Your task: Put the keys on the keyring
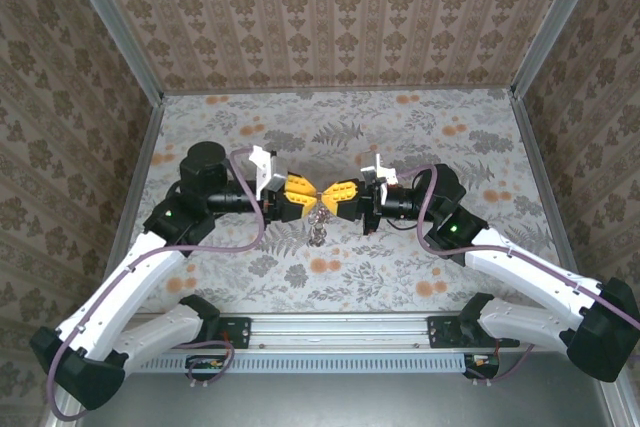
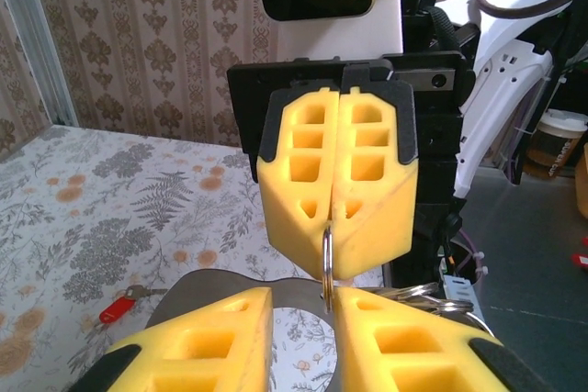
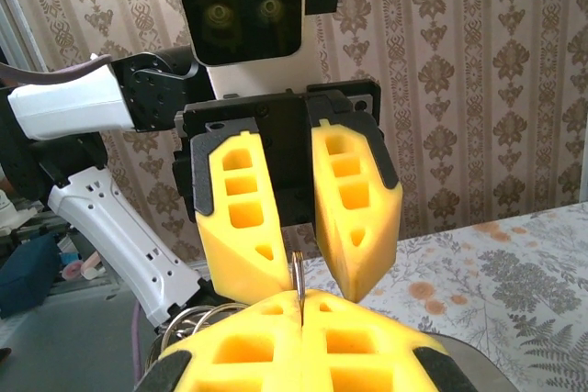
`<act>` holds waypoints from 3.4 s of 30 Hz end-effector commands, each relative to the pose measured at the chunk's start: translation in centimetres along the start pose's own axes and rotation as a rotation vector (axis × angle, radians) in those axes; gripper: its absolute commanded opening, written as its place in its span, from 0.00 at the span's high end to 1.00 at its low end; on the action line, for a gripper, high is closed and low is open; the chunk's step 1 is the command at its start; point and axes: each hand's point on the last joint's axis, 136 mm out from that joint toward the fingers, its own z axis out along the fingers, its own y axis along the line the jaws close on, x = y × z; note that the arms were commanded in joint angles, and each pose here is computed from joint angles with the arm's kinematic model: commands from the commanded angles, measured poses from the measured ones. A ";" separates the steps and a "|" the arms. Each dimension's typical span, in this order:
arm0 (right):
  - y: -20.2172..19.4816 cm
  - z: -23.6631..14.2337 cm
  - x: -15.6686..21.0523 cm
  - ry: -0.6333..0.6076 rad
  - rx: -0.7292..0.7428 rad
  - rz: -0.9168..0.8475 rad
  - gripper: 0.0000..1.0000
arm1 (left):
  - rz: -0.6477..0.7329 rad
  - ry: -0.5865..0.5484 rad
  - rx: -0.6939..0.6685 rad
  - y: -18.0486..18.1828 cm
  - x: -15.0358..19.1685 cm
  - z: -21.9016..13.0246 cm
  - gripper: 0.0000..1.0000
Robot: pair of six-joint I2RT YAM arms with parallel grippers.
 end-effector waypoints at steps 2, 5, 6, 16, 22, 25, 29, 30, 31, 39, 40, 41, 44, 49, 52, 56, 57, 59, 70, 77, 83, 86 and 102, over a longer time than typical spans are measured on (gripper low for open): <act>0.8 -0.2 -1.7 -0.052 -0.026 -0.038 1.00 | 0.038 -0.012 0.019 -0.5 -1.1 0.0 0.78; 0.7 -0.1 -1.5 -0.047 -0.025 -0.036 1.00 | 0.050 -0.020 0.021 -0.6 -1.6 -0.1 0.83; 0.6 0.0 -1.4 -0.045 -0.023 -0.037 1.00 | 0.054 -0.021 0.025 -0.6 -1.7 -0.1 0.87; -0.6 -0.3 0.1 0.047 0.028 -0.051 0.78 | 0.060 0.056 0.004 0.0 -1.1 -0.1 1.00; -2.7 -2.7 1.1 0.139 0.168 -0.081 0.57 | 0.073 0.230 -0.048 0.8 0.5 -0.2 1.00; -3.3 -3.3 1.4 0.188 0.206 -0.107 0.57 | 0.086 0.350 -0.073 1.2 1.9 0.0 1.00; -3.3 -3.5 1.5 0.225 0.213 -0.137 0.57 | 0.086 0.476 -0.085 1.5 3.2 0.1 1.00; -3.2 -3.4 1.4 0.230 0.205 -0.143 0.57 | 0.086 0.493 -0.080 1.4 3.3 0.2 1.00; -3.1 -3.3 1.5 0.233 0.194 -0.146 0.57 | 0.080 0.505 -0.075 1.3 3.4 0.1 1.00; -1.3 -2.6 2.6 0.294 0.059 -0.107 0.60 | 0.039 0.567 -0.002 0.5 3.7 0.2 1.00; -1.3 -2.6 2.7 0.299 0.056 -0.106 0.61 | 0.036 0.569 0.006 0.5 3.8 0.3 1.00; -1.3 -2.5 2.7 0.298 0.055 -0.107 0.61 | 0.036 0.571 0.011 0.4 3.8 0.3 1.00; -1.3 -2.4 2.5 0.289 0.054 -0.110 0.61 | 0.033 0.571 0.023 0.2 3.8 0.5 1.00; -1.2 -1.4 2.6 0.288 0.020 -0.107 0.61 | 0.036 0.571 0.033 0.1 3.8 0.7 1.00; -0.9 -0.9 2.7 0.294 -0.005 -0.108 0.62 | 0.035 0.573 0.035 0.2 3.9 0.8 1.00; -0.6 -0.6 2.9 0.304 -0.024 -0.104 0.63 | 0.031 0.559 0.061 -0.3 3.7 1.0 1.00; -0.6 -0.6 3.0 0.305 -0.029 -0.103 0.64 | 0.031 0.556 0.065 -0.3 3.6 1.0 1.00; -0.5 -0.4 3.2 0.311 -0.038 -0.100 0.66 | 0.030 0.555 0.069 -0.3 3.6 1.1 1.00; -0.9 0.0 4.1 0.341 -0.042 -0.096 0.71 | 0.035 0.548 0.072 -0.4 3.4 1.2 1.00; -0.9 0.1 4.1 0.339 -0.047 -0.097 0.98 | 0.037 0.533 0.076 -0.4 3.4 1.5 1.00; -1.4 -0.3 3.0 0.280 0.006 -0.116 1.00 | 0.047 0.402 0.053 -0.5 1.6 1.0 0.96; -1.6 -0.6 1.4 0.189 0.018 -0.085 1.00 | 0.021 0.321 0.039 -0.2 1.2 0.5 0.75; -2.0 -1.5 -2.9 -0.132 0.040 0.027 1.00 | -0.023 -0.011 -0.008 1.3 -0.9 -0.2 0.67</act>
